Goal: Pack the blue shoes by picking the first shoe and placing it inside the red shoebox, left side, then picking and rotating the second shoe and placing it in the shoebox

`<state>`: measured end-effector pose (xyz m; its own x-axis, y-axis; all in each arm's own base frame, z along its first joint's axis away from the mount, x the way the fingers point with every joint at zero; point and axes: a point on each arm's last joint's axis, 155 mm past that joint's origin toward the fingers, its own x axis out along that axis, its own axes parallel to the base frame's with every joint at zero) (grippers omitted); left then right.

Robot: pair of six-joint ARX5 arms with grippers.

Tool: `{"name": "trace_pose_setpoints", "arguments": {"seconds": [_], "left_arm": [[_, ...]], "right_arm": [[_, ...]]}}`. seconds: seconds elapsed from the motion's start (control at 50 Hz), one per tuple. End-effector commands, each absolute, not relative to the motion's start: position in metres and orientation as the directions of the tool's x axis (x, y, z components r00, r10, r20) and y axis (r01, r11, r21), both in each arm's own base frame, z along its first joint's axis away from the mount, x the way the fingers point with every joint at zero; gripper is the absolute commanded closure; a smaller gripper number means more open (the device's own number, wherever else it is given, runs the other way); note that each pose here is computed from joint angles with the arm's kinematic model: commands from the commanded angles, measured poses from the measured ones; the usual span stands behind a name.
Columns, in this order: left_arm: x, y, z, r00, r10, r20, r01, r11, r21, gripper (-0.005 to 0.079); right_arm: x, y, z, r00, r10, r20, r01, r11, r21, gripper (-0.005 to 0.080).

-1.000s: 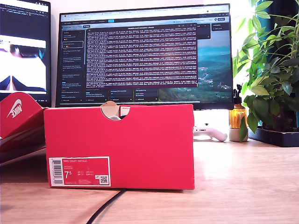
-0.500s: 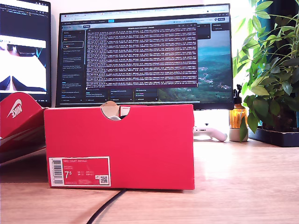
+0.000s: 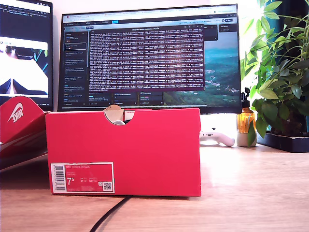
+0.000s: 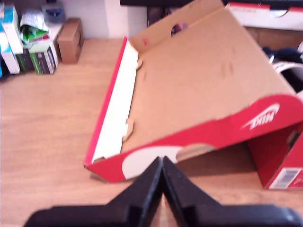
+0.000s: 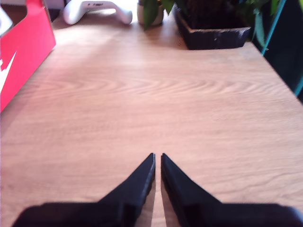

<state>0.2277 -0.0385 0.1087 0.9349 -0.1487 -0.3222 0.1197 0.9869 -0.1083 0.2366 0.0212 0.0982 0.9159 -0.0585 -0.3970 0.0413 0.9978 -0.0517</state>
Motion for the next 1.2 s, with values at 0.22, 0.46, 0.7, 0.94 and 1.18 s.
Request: {"name": "trace_pose_setpoints", "arguments": {"seconds": [0.22, 0.46, 0.7, 0.94, 1.18], "left_arm": [[0.228, -0.033, 0.098, 0.932, -0.118, -0.343, 0.089, 0.991, -0.099, 0.0759], [0.225, -0.034, 0.092, 0.922, -0.125, -0.366, 0.09, 0.99, -0.11, 0.0759], [0.225, -0.034, 0.092, 0.922, -0.125, -0.366, 0.09, 0.99, -0.11, 0.0759], [0.225, -0.034, 0.092, 0.922, -0.125, -0.366, 0.09, 0.99, -0.11, 0.0759], [0.225, -0.034, 0.092, 0.922, -0.125, -0.366, 0.09, 0.99, -0.11, 0.0759]], "right_arm": [[0.235, 0.031, 0.092, 0.924, 0.003, -0.382, -0.011, 1.0, -0.018, 0.076], [0.239, 0.051, 0.11, 0.942, 0.106, -0.319, -0.093, 0.994, 0.057, 0.076], [0.24, 0.05, 0.113, 0.946, 0.102, -0.308, -0.091, 0.995, 0.052, 0.0761], [0.241, 0.033, 0.111, 0.95, 0.007, -0.313, -0.017, 0.999, -0.03, 0.0759], [0.24, 0.023, 0.102, 0.939, -0.013, -0.344, -0.013, 0.997, -0.072, 0.0759]]}}
